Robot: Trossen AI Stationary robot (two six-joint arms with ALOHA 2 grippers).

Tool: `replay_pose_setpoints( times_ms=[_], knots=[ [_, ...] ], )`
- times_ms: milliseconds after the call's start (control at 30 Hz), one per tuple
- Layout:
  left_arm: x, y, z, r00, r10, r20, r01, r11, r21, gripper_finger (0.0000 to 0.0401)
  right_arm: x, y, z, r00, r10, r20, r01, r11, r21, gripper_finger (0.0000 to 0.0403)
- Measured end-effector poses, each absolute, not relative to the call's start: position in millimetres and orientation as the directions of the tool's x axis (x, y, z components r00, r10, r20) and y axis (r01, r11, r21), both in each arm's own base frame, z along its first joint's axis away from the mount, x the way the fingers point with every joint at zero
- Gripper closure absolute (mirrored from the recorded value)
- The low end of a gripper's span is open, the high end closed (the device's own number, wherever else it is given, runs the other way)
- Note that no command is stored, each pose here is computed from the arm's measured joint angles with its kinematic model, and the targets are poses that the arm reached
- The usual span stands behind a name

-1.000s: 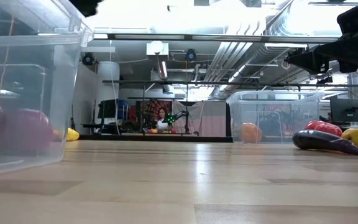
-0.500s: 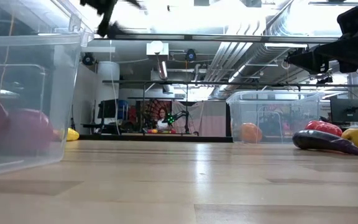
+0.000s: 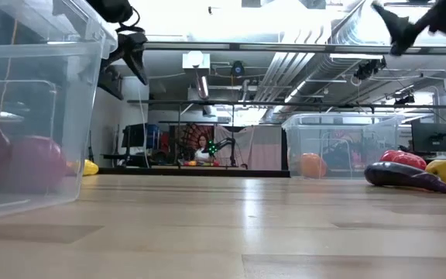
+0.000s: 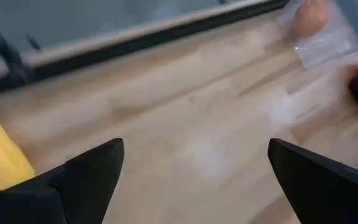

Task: Sort produce into baskets
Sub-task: Put the yellow corn into the bottom transparent bin

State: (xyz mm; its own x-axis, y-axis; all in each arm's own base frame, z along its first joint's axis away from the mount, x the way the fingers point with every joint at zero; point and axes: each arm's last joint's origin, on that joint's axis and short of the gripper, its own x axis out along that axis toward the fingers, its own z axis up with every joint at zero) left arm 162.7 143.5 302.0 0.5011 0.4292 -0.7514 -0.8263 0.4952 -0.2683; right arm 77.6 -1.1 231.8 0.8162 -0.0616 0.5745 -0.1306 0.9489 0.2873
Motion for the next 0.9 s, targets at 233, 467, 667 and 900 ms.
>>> replay_pose_setpoints(
  times_ms=[233,467,667,900],
  knots=[
    [164.8,152.8,309.6,0.535,0.511,-0.673,-0.806,0.547,-0.226,0.0013,69.6,-8.8,245.2,0.665,-0.323,0.673,-0.068,0.872,0.485,0.0025],
    [153.1,164.7,309.6,0.469,0.573,-0.672,-0.847,0.507,-0.159,0.0013,114.0,-15.3,241.1,0.750,-0.483,0.451,0.034,0.710,0.704,0.0025],
    [133.3,168.6,289.5,0.252,0.495,-0.831,-0.951,0.287,-0.117,0.0013,166.2,-43.5,270.2,0.791,-0.542,0.286,0.210,0.678,0.704,0.0025],
    [133.7,164.0,269.9,0.036,0.401,-0.915,-0.989,0.147,0.025,0.0013,213.7,-91.0,310.7,0.929,-0.366,0.044,0.285,0.789,0.545,0.0025]
  ],
)
